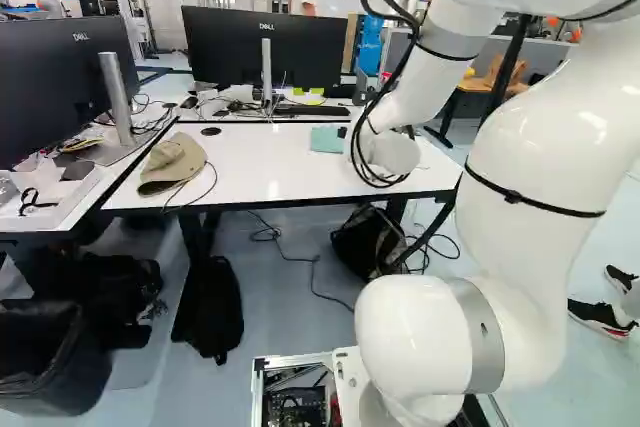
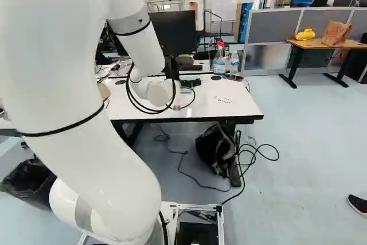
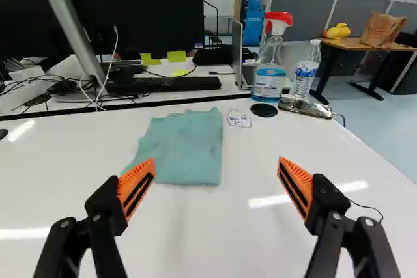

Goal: Clean the table with the green towel

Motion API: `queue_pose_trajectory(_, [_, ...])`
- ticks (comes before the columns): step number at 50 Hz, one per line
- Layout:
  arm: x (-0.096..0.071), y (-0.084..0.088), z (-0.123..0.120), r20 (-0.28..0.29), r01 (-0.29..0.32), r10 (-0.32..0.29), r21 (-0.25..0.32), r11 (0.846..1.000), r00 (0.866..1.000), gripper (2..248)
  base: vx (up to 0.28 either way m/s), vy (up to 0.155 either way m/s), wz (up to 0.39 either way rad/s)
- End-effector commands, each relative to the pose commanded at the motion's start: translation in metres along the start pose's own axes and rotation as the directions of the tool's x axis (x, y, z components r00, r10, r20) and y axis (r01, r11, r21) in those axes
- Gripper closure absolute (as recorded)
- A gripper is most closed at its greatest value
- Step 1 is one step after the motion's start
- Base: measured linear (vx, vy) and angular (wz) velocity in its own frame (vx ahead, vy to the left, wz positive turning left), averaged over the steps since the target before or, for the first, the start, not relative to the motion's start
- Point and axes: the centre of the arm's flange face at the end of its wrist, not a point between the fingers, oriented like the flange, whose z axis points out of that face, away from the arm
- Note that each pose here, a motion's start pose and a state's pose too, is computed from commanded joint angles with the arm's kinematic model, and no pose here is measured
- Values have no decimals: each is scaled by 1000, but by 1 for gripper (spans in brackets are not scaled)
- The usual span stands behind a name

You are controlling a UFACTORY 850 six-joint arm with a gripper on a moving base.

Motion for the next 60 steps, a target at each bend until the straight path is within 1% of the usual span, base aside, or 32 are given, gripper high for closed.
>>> queue_pose_trajectory(25, [11, -5, 50, -15, 3, -3, 10, 1000, 1000, 3, 0, 0, 0])
queue_pose_trajectory(31, [13, -6, 62, -11, 3, -3, 12, 1000, 1000, 3, 0, 0, 0])
queue_pose_trajectory(39, [13, -8, 78, 11, 4, -4, 14, 1000, 1000, 3, 0, 0, 0])
queue_pose_trajectory(60, [11, -13, 118, 98, 6, -9, 22, 1000, 995, 3, 0, 0, 0])
